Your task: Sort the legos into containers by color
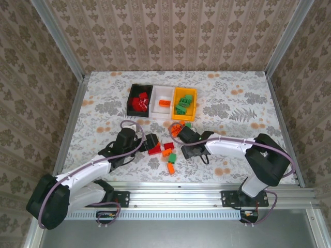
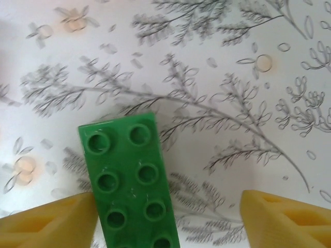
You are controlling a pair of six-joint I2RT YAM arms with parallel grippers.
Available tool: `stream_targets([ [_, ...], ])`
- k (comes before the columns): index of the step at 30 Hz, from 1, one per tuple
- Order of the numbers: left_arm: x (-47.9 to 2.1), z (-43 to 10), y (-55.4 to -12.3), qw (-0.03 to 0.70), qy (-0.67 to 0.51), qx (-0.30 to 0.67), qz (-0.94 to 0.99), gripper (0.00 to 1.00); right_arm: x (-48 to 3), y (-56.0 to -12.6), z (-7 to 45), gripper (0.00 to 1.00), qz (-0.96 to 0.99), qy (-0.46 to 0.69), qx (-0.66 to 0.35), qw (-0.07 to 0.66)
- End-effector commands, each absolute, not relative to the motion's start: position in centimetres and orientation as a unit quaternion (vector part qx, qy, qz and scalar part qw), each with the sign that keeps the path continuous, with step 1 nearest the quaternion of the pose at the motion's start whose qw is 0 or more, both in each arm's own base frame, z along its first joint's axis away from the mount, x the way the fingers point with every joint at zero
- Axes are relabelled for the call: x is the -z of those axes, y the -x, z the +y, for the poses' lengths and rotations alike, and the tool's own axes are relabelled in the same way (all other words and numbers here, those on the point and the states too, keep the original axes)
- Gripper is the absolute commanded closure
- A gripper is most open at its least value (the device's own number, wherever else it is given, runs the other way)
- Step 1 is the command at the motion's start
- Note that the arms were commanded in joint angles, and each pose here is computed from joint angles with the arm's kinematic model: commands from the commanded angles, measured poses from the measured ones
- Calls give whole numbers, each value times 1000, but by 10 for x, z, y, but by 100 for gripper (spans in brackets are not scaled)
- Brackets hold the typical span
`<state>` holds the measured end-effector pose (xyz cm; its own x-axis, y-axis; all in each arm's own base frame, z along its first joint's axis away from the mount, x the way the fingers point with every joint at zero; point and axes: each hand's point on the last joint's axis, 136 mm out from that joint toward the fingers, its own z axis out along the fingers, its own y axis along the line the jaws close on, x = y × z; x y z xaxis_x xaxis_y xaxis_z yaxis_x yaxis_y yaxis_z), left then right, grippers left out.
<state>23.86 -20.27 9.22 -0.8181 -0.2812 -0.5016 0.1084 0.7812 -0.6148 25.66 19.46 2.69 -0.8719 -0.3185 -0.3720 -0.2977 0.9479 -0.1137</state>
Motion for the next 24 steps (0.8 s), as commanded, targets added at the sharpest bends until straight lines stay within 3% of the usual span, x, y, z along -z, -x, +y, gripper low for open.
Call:
stream_targets([
  [1, -99, -201, -242, 309, 40, 318, 895, 0, -19, -261, 202, 35, 970, 146, -5, 192],
  [16, -94, -203, -242, 304, 40, 317, 897, 0, -8, -275, 201, 66, 968, 119, -5, 222],
  [24, -98, -204, -244, 308, 40, 321, 895, 0, -35, -281, 199, 71, 958, 117, -7, 261],
])
